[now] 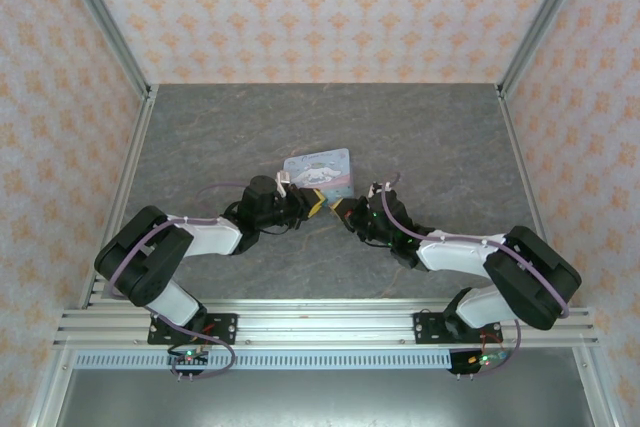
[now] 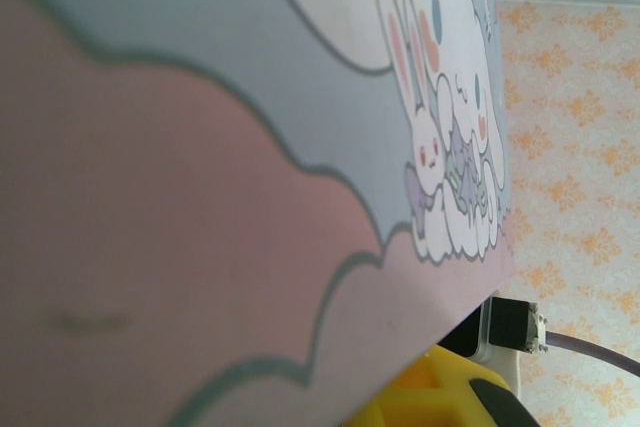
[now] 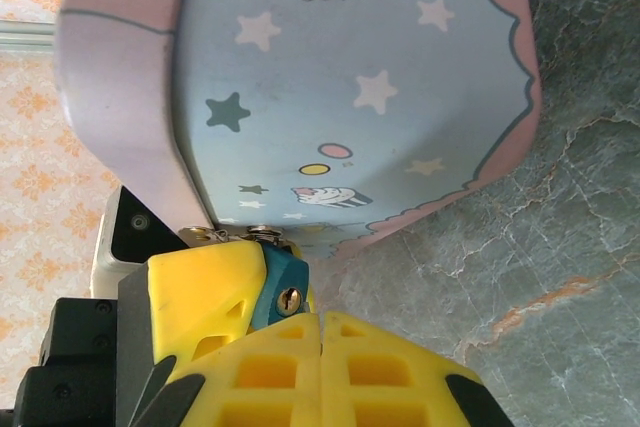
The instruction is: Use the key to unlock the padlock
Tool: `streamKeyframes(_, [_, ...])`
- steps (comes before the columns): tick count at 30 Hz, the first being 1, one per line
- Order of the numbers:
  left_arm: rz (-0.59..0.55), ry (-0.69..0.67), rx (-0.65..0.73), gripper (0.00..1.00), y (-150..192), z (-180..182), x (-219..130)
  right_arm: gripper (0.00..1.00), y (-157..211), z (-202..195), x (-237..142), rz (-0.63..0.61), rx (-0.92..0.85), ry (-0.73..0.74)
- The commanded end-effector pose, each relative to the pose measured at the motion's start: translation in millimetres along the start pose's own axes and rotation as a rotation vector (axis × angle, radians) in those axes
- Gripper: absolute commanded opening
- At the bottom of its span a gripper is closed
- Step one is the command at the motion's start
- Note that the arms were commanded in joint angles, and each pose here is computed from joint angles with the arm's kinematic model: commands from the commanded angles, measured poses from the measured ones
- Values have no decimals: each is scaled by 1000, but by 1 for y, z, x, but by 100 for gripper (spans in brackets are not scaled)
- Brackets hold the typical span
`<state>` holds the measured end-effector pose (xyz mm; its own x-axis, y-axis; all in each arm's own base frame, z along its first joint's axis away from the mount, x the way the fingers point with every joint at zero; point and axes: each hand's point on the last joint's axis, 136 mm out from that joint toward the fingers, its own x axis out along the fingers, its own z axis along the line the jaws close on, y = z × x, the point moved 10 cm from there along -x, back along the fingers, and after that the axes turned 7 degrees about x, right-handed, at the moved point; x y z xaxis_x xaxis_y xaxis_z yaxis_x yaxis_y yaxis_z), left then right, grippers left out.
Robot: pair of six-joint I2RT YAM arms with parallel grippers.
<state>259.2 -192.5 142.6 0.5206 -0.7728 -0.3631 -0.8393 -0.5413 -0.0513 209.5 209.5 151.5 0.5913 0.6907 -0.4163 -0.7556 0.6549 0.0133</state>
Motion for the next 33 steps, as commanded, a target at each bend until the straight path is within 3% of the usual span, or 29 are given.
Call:
streamKeyframes(1, [-12,57,41,0,-3,-14,-7,0,1,14,2,-7,-23,-33])
streamKeyframes(16, [-12,64,36,0,-1,-14,-9,0,1,21,7,-3,-22,-47])
streamKeyframes(33, [-37,179,-43,0,-4,-29,-9,0,-3,10,21,-43,51,-134])
